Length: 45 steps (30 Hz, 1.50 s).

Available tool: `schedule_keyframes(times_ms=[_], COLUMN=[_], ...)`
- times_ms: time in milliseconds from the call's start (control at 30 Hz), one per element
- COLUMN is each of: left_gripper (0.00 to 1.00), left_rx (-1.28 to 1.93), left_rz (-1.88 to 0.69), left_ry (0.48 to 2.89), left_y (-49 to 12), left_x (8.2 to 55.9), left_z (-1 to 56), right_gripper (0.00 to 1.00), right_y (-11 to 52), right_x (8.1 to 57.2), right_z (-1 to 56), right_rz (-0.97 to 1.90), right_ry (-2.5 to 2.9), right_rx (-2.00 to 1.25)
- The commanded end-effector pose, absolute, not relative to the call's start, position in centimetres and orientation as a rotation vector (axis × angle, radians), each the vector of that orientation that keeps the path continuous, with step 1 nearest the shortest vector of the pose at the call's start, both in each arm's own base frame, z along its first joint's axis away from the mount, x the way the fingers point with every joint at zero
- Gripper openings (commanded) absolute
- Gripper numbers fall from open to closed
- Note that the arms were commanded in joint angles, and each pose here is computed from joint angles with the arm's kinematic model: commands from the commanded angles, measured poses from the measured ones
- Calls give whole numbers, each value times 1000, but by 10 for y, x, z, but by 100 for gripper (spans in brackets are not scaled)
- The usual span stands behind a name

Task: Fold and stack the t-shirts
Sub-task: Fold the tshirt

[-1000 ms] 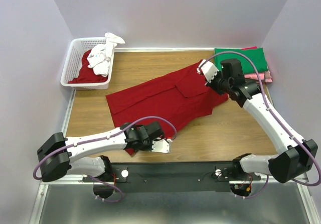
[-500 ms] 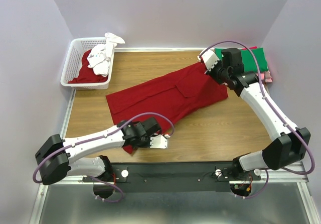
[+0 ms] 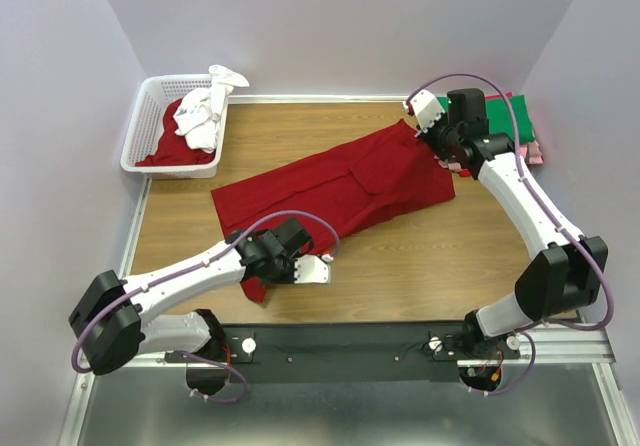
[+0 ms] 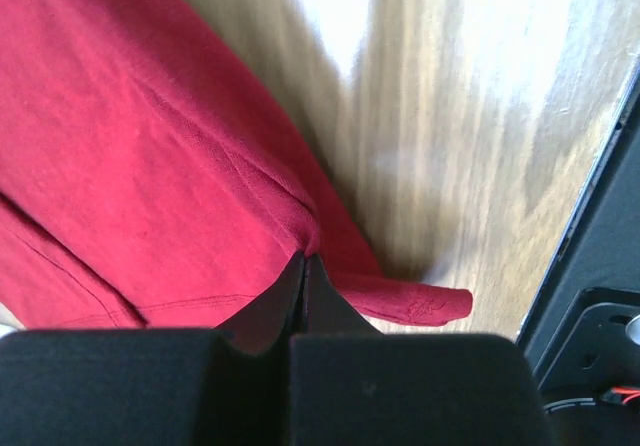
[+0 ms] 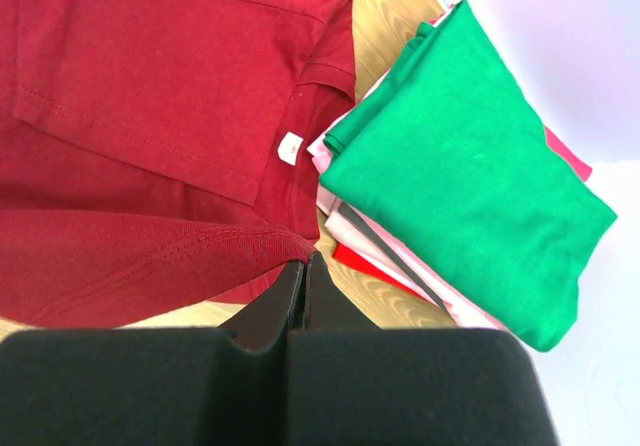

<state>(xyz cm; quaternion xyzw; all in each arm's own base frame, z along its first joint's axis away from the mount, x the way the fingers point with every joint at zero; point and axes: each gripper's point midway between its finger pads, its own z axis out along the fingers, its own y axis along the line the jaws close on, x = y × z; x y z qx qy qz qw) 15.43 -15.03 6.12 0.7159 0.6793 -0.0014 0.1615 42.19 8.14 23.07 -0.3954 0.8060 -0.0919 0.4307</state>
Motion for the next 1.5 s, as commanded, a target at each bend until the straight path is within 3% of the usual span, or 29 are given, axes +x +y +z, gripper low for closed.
schedule_keyframes(times_ms=[0, 600, 1467], left_gripper=[0, 0, 0], left_rx=[2042, 1989, 1814], left_rz=[-93, -138, 117], left_ry=[1889, 1935, 1986], left_y=[-170, -161, -122], left_x=[165, 179, 234], left_z=[72, 80, 93], right_gripper=[0, 0, 0], right_y=[87, 88, 97], right_x=[437, 445, 458], right_z=[243, 236, 223], right_rz=[-202, -181, -123], right_ry=[1962, 1958, 1972], right_rx=[-966, -984, -992])
